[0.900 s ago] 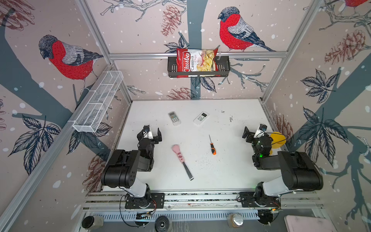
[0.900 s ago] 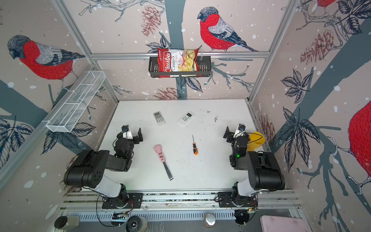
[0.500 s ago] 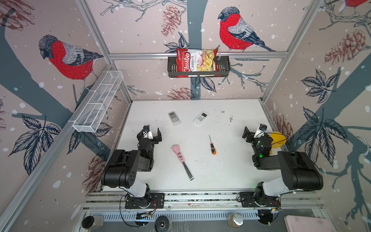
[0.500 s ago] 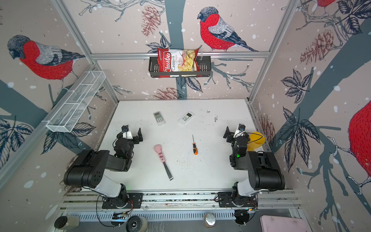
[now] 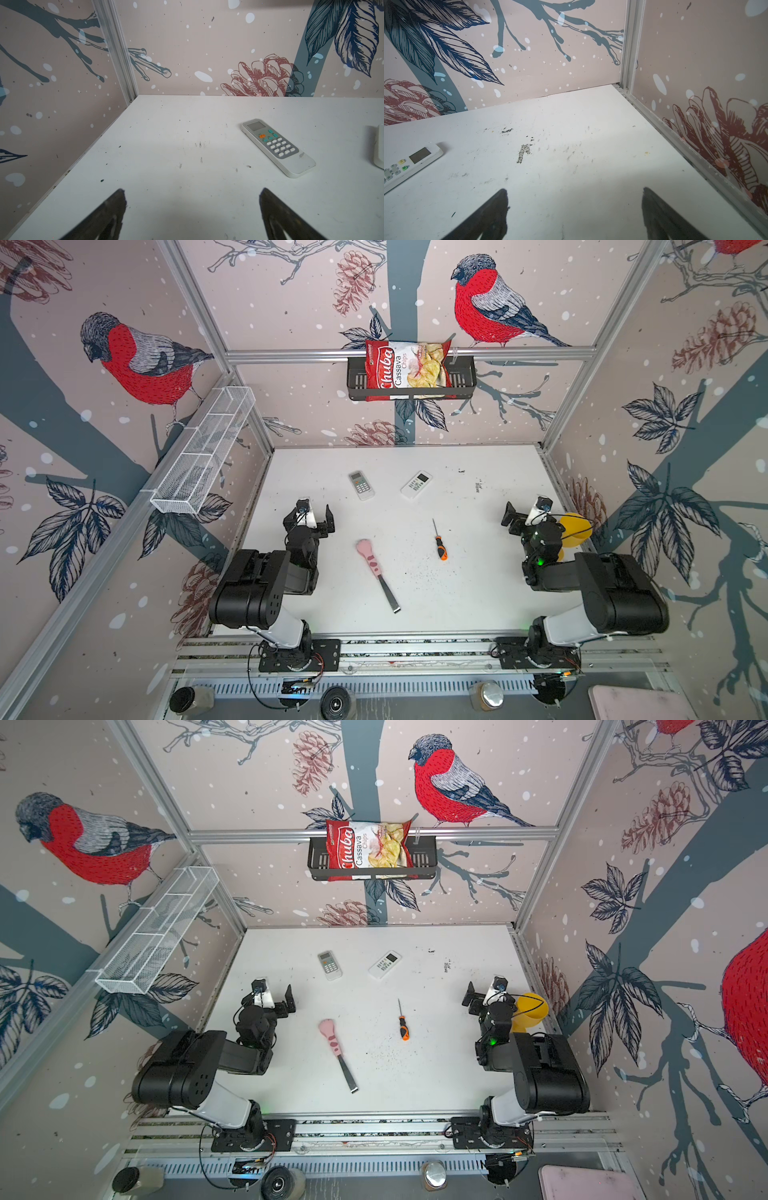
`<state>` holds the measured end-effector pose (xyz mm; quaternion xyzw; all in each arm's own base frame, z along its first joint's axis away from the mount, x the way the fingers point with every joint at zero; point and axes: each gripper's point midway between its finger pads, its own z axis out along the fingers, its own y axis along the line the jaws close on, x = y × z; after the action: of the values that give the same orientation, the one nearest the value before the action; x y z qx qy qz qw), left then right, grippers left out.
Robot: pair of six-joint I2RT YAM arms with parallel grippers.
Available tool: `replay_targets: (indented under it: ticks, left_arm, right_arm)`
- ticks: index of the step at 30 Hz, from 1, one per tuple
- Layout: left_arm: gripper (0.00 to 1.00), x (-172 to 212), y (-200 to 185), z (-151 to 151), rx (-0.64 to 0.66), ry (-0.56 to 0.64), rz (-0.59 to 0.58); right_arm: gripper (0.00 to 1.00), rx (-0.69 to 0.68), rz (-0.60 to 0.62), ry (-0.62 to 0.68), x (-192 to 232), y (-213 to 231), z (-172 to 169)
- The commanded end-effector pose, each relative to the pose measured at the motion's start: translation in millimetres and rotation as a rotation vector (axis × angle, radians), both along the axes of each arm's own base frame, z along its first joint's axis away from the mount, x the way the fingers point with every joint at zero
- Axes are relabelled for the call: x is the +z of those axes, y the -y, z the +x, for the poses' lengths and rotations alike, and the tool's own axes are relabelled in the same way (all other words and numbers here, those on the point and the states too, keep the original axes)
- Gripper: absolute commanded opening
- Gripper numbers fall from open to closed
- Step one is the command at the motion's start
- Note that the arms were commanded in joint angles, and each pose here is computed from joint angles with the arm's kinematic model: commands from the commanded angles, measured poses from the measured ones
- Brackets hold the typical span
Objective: Unload the batteries from the remote control
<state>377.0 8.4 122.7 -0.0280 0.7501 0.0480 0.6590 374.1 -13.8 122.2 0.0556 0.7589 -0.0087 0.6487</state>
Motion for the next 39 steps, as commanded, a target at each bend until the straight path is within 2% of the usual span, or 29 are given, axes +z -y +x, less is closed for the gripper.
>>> replay_targets:
  ticks: [1,6,7,8,10,12,14,17,22,26,34,39]
  left_arm:
    - [0.99,5,1,2,-0.01,0.018,-0.01]
    - [0.99,10,-3,1,-0.003,0.032,-0.017]
    - [0.99,17,-4,4,0.003,0.026,-0.017]
    - [0.99,19,-5,9,0.013,-0.012,-0.016]
    - [0.99,26,-1,28,-0.008,-0.122,0.006]
    - [0.99,38,15,48,-0.103,-0.237,0.038]
    - [0.99,53,29,61,-0.178,-0.304,0.019]
    - [0.98,74,56,77,-0.266,-0.346,-0.022]
    - [0.97,84,104,101,-0.298,-0.427,0.009]
    - [0.95,61,98,123,-0.133,-0.53,-0.153]
    - [0.94,14,111,162,-0.04,-0.646,-0.285]
    - [0.9,-26,118,177,0.003,-0.775,-0.342]
  right_arm:
    - [1.0,0.009,-0.008,0.005,2,-1,1]
    - [0.99,-0.031,-0.047,0.045,22,-4,-2]
    - [0.99,-0.046,-0.044,0.012,25,-4,0]
    - [0.99,-0.078,-0.021,-0.045,26,-3,2]
    - [1.0,-0.081,0.043,-0.048,42,-5,4]
    - [1.0,-0.053,0.095,-0.026,57,-11,2]
    - [1.0,-0.024,0.144,-0.042,66,-18,6]
    - [0.99,0.056,0.209,-0.07,77,-35,15]
    - [1.0,0.139,0.274,-0.097,87,-58,28]
    - [0.99,0.146,0.284,-0.13,88,-70,42]
    - [1.0,0.144,0.267,-0.135,90,-97,61]
    - [1.0,0.155,0.246,-0.168,79,-110,72]
